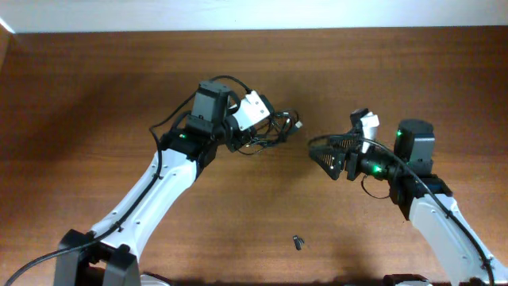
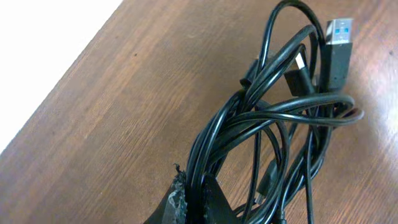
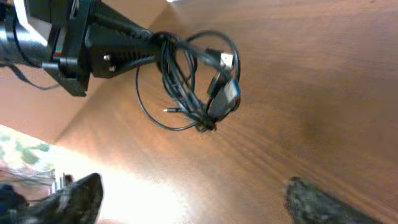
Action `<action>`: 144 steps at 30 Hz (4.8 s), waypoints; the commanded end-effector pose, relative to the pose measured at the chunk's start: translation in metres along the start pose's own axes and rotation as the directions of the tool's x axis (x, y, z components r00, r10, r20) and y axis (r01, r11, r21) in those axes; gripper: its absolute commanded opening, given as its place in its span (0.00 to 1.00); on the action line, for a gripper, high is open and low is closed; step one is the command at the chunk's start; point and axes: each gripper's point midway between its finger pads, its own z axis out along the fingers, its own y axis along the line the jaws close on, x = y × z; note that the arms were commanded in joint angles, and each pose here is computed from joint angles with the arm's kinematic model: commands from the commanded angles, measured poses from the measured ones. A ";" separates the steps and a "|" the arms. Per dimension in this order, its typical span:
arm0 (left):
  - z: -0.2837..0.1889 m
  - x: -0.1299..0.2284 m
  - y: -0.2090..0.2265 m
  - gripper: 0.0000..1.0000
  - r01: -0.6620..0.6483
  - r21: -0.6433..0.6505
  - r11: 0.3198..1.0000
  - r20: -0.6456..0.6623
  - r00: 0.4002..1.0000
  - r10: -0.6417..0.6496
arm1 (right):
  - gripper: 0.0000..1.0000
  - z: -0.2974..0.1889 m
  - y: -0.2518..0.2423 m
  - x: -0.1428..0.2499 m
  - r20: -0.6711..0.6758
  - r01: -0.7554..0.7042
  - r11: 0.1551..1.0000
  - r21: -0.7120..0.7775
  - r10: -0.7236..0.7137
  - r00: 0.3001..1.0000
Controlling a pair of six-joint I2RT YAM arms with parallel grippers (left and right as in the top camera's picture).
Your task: Untangle cables
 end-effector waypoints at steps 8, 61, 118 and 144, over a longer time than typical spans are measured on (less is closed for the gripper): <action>-0.022 -0.049 0.017 0.00 0.634 0.233 0.737 0.168 0.721 -0.673 | 0.87 -0.002 0.023 -0.050 0.117 -0.227 0.966 -0.122 0.241 0.963; -0.017 -0.067 0.014 0.00 0.958 0.280 0.054 0.035 0.046 -0.998 | 0.10 0.010 0.019 -0.077 0.247 -0.222 0.972 -0.073 0.234 0.940; -0.014 -0.057 0.027 0.00 0.969 0.226 -0.102 0.093 -0.125 -0.988 | 0.04 0.021 0.029 -0.060 0.181 -0.137 0.988 -0.074 0.148 0.972; -0.025 -0.089 -0.016 0.00 0.817 0.413 0.402 0.039 0.425 -0.904 | 0.04 0.020 -0.013 -0.053 0.229 -0.258 0.959 0.121 0.226 0.947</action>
